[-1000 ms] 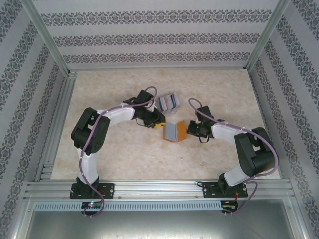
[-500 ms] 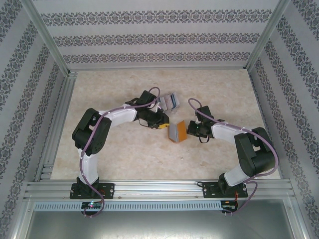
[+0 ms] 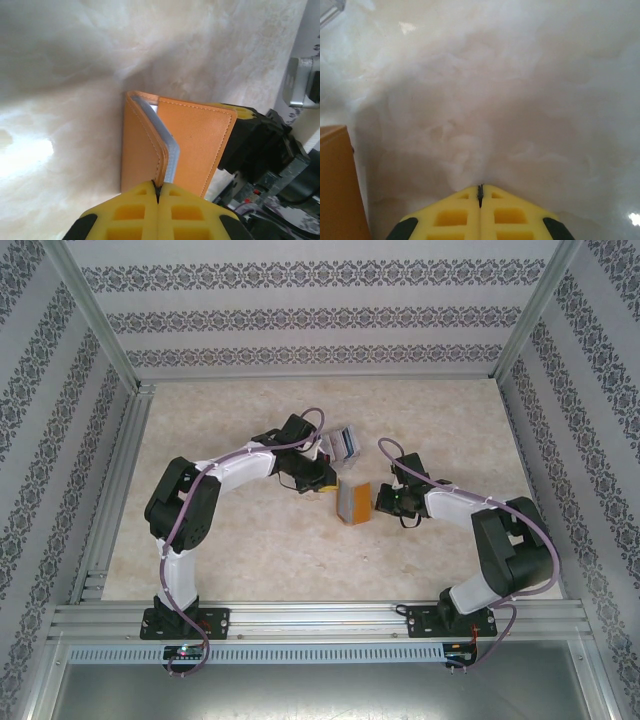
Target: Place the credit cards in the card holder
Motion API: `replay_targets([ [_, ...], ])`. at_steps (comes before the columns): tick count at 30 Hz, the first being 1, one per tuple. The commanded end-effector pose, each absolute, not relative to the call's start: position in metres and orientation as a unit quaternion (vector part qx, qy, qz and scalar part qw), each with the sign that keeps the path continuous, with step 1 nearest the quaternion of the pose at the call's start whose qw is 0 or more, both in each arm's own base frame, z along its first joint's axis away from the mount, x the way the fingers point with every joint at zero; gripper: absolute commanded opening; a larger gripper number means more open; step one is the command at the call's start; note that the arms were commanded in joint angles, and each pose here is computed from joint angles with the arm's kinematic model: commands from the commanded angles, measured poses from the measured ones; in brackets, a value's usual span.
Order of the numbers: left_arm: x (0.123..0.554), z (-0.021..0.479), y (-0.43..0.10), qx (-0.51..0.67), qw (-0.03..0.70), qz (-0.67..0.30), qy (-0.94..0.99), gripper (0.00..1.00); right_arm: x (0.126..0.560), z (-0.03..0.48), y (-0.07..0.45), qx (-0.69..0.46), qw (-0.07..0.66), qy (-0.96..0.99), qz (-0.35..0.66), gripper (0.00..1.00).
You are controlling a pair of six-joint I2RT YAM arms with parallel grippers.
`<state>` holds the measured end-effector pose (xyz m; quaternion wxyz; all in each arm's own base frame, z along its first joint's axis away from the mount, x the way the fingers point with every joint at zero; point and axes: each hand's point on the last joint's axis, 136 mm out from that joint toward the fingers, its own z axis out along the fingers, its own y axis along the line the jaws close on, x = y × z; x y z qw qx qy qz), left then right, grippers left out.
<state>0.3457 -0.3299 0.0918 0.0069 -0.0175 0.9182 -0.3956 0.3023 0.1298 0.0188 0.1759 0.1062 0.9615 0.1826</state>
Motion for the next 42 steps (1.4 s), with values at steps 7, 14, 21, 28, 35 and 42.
replay_targets([
  [7,0.332,0.115,-0.287,0.009,0.013,-0.313,0.949,0.0,0.301,0.078,0.131,0.083,0.209,0.952,0.206,0.3],
  [14,0.32,0.127,-0.272,-0.008,-0.009,-0.284,0.959,0.0,0.319,0.117,0.164,0.026,0.232,0.936,0.264,0.35],
  [21,0.318,0.134,-0.257,-0.026,0.011,-0.252,0.967,0.0,0.308,0.135,0.245,-0.029,0.193,0.898,0.394,0.35],
  [28,0.313,0.116,-0.254,-0.047,0.01,-0.258,0.965,0.0,0.297,0.101,0.261,-0.035,0.149,0.91,0.385,0.33],
  [35,0.305,0.098,-0.245,-0.096,0.016,-0.289,0.952,0.0,0.289,0.076,0.268,-0.038,0.113,0.923,0.366,0.32],
  [42,0.291,0.081,-0.226,-0.142,0.022,-0.285,0.948,0.0,0.274,0.039,0.26,-0.047,0.083,0.956,0.277,0.32],
])
